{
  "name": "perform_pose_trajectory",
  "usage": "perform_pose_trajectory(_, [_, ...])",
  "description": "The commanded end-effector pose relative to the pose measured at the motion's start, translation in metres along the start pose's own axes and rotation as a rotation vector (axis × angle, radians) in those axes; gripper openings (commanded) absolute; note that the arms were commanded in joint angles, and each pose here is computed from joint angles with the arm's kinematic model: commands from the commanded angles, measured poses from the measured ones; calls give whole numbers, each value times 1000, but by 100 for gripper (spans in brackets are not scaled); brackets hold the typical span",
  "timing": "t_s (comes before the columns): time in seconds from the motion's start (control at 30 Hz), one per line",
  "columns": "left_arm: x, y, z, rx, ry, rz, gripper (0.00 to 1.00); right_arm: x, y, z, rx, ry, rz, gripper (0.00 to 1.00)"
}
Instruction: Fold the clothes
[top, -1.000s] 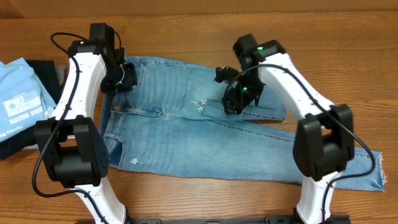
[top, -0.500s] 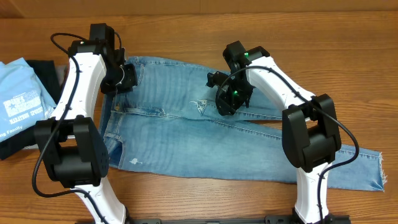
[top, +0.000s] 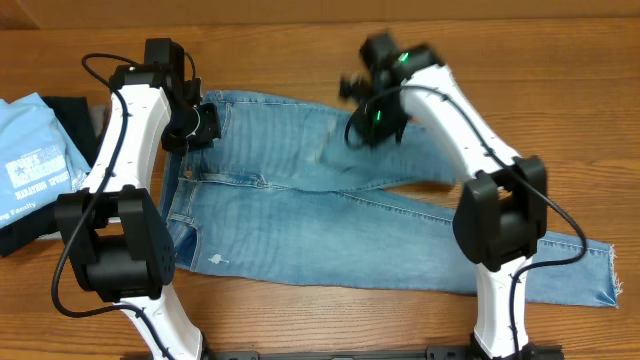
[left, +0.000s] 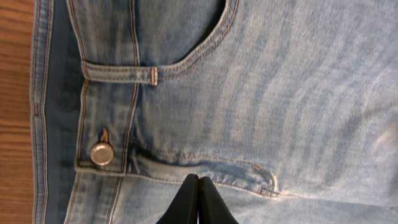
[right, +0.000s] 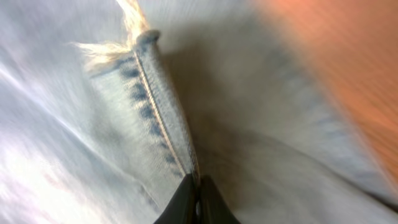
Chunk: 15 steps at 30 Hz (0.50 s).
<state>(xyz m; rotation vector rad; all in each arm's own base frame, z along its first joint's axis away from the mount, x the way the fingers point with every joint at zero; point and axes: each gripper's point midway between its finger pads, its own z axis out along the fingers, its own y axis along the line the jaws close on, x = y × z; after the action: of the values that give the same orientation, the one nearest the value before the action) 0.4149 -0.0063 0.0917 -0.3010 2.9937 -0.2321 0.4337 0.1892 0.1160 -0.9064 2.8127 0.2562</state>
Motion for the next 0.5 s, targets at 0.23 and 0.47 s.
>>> perform_pose_trajectory(0.23, [-5, -6, -13, 9, -32, 2, 4, 80, -241, -168, 263, -368, 1018, 4])
perform_pose_trajectory(0.47, [-6, 3, -13, -18, -35, -31, 4, 216, -302, -105, 329, -119, 1300, 5])
